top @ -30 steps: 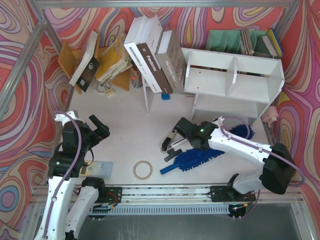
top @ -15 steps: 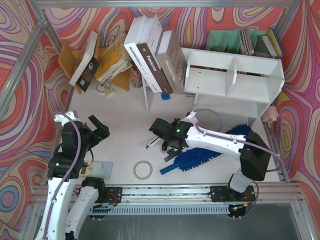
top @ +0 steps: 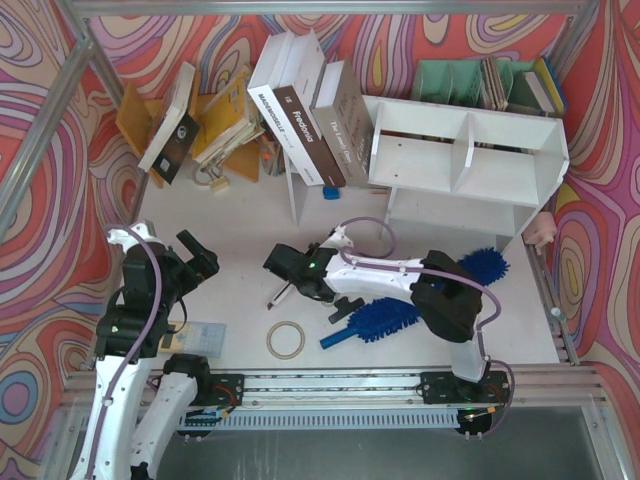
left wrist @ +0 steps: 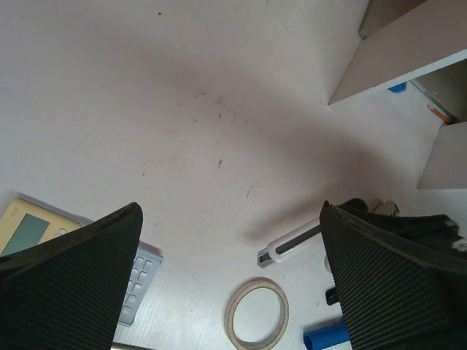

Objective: Dust the bookshelf with a duster

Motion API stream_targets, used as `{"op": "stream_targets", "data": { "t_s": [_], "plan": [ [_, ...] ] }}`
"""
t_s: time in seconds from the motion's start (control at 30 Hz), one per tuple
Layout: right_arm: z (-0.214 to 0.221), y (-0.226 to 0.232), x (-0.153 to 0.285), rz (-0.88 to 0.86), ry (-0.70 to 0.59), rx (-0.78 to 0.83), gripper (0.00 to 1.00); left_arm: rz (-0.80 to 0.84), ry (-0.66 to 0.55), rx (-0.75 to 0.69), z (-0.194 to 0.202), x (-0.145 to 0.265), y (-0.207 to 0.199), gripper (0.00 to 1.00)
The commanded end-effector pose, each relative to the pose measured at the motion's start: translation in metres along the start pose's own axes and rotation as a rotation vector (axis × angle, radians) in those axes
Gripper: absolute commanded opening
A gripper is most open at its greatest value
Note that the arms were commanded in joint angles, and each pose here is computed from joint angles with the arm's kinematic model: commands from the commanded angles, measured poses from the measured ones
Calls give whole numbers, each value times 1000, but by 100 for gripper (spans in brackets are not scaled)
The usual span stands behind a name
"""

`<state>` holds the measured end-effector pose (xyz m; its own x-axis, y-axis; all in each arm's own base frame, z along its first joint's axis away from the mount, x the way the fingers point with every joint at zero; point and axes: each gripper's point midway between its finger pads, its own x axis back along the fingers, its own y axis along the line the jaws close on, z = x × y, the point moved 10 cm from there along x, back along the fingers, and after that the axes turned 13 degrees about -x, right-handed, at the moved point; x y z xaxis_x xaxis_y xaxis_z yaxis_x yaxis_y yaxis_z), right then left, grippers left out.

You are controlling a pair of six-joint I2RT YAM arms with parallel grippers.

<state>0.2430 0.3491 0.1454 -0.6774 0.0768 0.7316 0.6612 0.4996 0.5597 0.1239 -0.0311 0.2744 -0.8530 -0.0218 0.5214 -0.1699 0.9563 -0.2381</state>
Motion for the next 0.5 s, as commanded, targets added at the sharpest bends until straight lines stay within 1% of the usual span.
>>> {"op": "stream_targets", "data": {
  "t_s": [0.0,0.13,0.23,0.33,0.47],
  "plan": [
    [18,10,-5,-9,28,25,6,-12,11,3,4,-2,2,98],
    [31,8,-13,10,54,54,12,-12,14,3,5,-3,2,98],
    [36,7,-17,31,60,69,21,-11,16,2,5,-3,1,98],
    [33,7,-15,31,51,72,34,-9,19,2,5,-4,1,98],
    [25,13,-7,-11,27,94,51,-6,26,0,4,-5,0,98]
  ]
}}
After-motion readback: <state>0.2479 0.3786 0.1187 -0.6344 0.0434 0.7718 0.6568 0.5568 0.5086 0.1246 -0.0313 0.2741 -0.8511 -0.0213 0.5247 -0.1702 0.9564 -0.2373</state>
